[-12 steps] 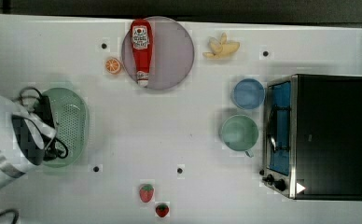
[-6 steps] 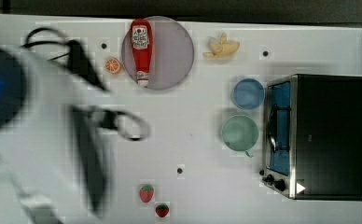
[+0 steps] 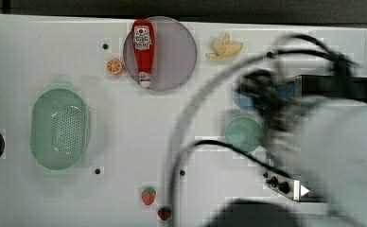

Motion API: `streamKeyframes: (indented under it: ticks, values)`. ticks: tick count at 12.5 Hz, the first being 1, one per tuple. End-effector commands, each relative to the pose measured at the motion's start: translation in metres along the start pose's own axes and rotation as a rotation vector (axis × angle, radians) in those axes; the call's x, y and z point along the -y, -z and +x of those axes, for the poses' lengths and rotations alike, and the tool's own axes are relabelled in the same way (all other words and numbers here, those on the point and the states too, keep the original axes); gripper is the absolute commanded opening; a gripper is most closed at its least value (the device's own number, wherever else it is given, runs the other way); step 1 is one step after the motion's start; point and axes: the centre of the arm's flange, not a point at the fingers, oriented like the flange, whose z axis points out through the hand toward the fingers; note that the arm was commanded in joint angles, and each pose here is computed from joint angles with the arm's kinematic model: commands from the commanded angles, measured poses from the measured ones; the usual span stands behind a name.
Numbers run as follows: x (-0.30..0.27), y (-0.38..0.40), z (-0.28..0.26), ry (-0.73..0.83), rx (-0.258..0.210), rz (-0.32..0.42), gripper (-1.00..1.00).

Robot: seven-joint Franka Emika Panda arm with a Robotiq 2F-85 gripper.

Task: Drag strainer right to left.

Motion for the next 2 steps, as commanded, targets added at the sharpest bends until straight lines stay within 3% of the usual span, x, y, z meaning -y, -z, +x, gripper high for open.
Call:
streamKeyframes:
  ticks: [1, 2]
  values:
    - [0.0212, -0.0481, -0.0342, 0.191, 0.045, -0.132, 1.0]
    - [0.0207, -0.0483, -0.033, 0.19, 0.045, -0.131, 1.0]
